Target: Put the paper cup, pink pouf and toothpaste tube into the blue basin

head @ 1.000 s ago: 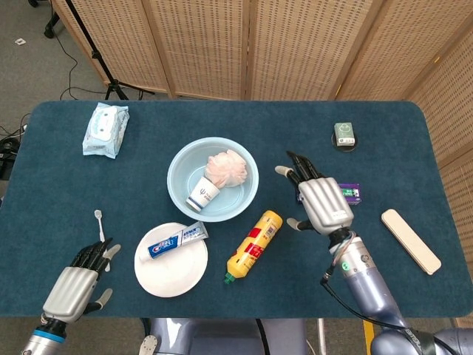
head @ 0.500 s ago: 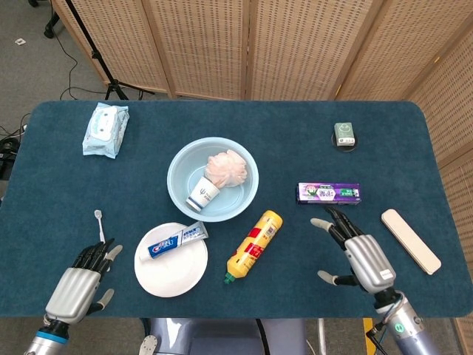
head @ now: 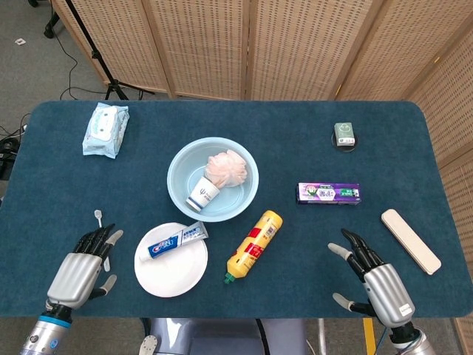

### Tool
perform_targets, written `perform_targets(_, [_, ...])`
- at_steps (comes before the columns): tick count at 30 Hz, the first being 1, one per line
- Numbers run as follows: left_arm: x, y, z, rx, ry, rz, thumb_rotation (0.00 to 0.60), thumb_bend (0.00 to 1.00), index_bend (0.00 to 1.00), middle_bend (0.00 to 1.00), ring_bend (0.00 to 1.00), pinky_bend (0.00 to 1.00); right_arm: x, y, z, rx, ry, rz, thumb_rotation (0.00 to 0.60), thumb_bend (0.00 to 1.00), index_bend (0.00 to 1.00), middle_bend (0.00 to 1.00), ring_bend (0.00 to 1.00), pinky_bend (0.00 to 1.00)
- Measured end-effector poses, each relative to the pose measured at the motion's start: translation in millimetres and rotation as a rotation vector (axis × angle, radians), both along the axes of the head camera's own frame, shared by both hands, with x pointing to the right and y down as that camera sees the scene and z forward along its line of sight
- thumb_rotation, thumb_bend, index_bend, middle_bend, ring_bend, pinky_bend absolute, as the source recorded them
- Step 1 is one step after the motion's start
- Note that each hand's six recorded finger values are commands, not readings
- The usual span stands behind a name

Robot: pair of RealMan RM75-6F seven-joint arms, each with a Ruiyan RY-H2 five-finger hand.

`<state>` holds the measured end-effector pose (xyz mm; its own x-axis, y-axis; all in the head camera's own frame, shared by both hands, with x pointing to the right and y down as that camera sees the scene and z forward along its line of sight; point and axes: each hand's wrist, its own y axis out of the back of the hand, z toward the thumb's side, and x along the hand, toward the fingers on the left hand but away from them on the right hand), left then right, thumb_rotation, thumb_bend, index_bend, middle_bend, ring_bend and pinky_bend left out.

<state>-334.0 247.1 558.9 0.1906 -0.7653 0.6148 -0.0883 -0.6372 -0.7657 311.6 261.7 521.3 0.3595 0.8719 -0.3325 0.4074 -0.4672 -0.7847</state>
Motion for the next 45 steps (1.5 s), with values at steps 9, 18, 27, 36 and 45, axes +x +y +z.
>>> perform_targets(9, [9.1, -12.3, 32.2, -0.164, -0.033, -0.022, 0.6, 0.32, 0.19, 0.0, 0.0, 0.11, 3.1, 0.7, -6.2, 0.02, -0.014, -0.003, 0.6, 0.13, 0.16, 0.0, 0.0, 0.22])
perform_targets(18, [49.8, -34.8, 50.8, -0.239, -0.044, 0.02, 0.6, 0.32, 0.24, 0.0, 0.0, 0.11, 8.6, -2.9, -12.5, 0.024, -0.048, 0.02, 0.6, 0.13, 0.16, 0.0, 0.0, 0.22])
perform_targets(27, [93.8, -38.2, 64.4, -0.273, -0.075, 0.066, 0.6, 0.33, 0.26, 0.0, 0.0, 0.11, 15.7, -7.0, -20.0, 0.03, -0.084, 0.042, 0.6, 0.13, 0.16, 0.0, 0.0, 0.22])
perform_targets(36, [99.5, -48.6, 63.3, -0.21, -0.167, 0.05, 0.6, 0.32, 0.26, 0.0, 0.0, 0.11, 21.7, -9.9, -27.5, 0.037, -0.117, 0.06, 0.6, 0.13, 0.16, 0.0, 0.0, 0.22])
perform_targets(45, [93.5, -49.3, 67.8, -0.19, -0.236, 0.023, 0.6, 0.31, 0.27, 0.0, 0.0, 0.11, 20.8, -8.7, -30.2, 0.034, -0.126, 0.055, 0.6, 0.13, 0.16, 0.0, 0.0, 0.22])
